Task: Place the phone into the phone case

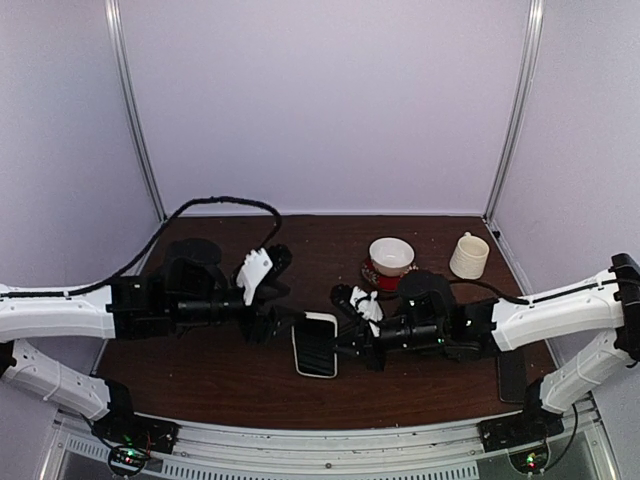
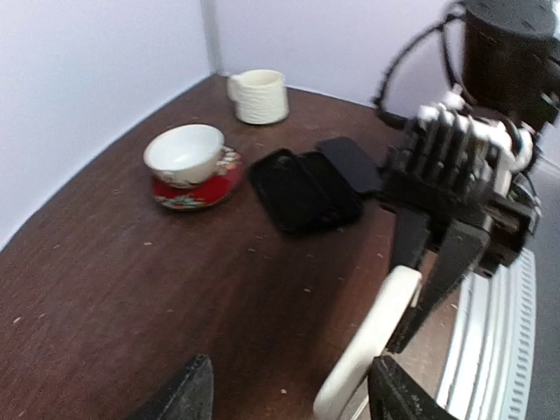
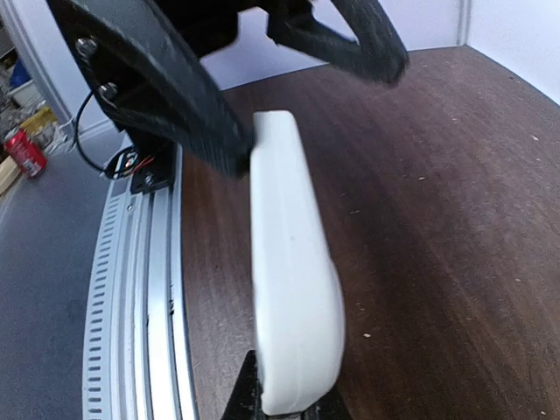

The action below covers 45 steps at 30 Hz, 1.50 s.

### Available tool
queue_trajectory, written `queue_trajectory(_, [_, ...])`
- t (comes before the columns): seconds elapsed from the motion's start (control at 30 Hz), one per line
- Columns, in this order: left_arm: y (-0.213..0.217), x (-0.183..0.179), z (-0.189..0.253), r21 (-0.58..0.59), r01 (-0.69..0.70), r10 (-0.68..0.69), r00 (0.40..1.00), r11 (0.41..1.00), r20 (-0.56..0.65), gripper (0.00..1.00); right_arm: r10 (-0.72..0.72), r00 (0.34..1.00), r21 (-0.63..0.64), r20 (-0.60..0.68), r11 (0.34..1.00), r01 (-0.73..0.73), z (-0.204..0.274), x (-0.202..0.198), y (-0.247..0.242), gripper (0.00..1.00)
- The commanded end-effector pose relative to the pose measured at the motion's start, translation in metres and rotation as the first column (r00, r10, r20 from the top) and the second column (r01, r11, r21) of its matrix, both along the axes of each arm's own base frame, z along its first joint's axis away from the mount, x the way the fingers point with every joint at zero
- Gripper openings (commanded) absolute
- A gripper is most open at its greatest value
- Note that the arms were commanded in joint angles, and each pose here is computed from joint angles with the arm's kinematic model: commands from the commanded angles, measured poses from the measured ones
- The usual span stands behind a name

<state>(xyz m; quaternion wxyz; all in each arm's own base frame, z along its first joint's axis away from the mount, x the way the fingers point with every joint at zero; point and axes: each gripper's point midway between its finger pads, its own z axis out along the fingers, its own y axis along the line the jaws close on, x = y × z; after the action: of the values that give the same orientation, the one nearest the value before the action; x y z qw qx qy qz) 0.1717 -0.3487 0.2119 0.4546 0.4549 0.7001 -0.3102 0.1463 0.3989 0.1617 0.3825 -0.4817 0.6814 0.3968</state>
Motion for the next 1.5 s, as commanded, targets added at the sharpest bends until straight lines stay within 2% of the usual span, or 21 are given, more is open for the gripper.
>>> queue_trajectory(0.0, [0.065,0.069,0.029,0.118,-0.494,0.495,0.869,0.861,0.024,0.7,-0.199,0.97,-0.081,-0.138,0.979,0.19,0.01,0.025,-0.011,0.0])
queue_trajectory(0.03, [0.076,0.073,0.028,0.128,-0.529,0.533,0.846,0.839,-0.001,0.74,-0.237,0.956,-0.113,-0.175,0.969,0.22,0.007,0.029,-0.01,0.0])
queue_trajectory(0.13, [0.095,0.08,0.021,0.119,-0.575,0.586,0.804,0.809,-0.098,0.74,-0.305,0.908,-0.173,-0.288,0.949,0.264,0.002,0.034,-0.002,0.0])
queue_trajectory(0.23, [0.105,0.081,0.009,0.145,-0.599,0.616,0.775,0.788,-0.144,0.79,-0.38,0.865,-0.202,-0.327,0.922,0.329,0.013,0.049,0.01,0.0])
queue_trajectory(0.33, [0.11,0.077,0.0,0.191,-0.592,0.619,0.771,0.783,-0.148,0.82,-0.43,0.822,-0.262,-0.374,0.899,0.351,0.014,0.058,0.023,0.0])
queue_trajectory(0.43, [0.114,0.075,-0.004,0.212,-0.589,0.621,0.77,0.78,-0.143,0.84,-0.432,0.774,-0.314,-0.462,0.896,0.313,0.005,0.056,0.035,0.0])
queue_trajectory(0.53, [0.117,0.074,-0.005,0.215,-0.588,0.62,0.772,0.78,-0.137,0.84,-0.407,0.71,-0.303,-0.575,0.912,0.276,-0.006,0.057,0.053,0.0])
queue_trajectory(0.63, [0.12,0.073,-0.003,0.202,-0.595,0.624,0.77,0.778,-0.135,0.85,-0.388,0.676,-0.295,-0.627,0.921,0.255,-0.015,0.063,0.073,0.0])
queue_trajectory(0.77, [0.123,0.073,-0.002,0.205,-0.591,0.619,0.776,0.781,-0.121,0.86,-0.397,0.647,-0.296,-0.651,0.918,0.265,-0.027,0.082,0.085,0.0])
queue_trajectory(0.93, [0.121,0.069,-0.031,0.262,-0.568,0.615,0.774,0.78,-0.153,0.86,-0.493,0.608,-0.412,-0.622,0.866,0.281,-0.076,0.107,0.066,0.01])
queue_trajectory(1.0, [0.119,0.066,-0.053,0.308,-0.546,0.611,0.771,0.779,-0.177,0.85,-0.533,0.595,-0.466,-0.602,0.839,0.28,-0.094,0.114,0.056,0.11])
queue_trajectory(1.1, [0.119,0.061,-0.091,0.404,-0.513,0.622,0.756,0.757,-0.205,0.82,-0.569,0.612,-0.517,-0.55,0.807,0.287,-0.111,0.124,0.047,0.23])
queue_trajectory(1.3, [0.111,0.053,-0.14,0.542,-0.406,0.602,0.758,0.736,-0.25,0.75,-0.608,0.622,-0.576,-0.494,0.764,0.289,-0.121,0.129,0.038,0.33])
queue_trajectory(1.47, [0.101,0.05,-0.149,0.566,-0.341,0.561,0.781,0.75,-0.274,0.74,-0.65,0.63,-0.609,-0.425,0.721,0.332,-0.113,0.121,0.027,0.42])
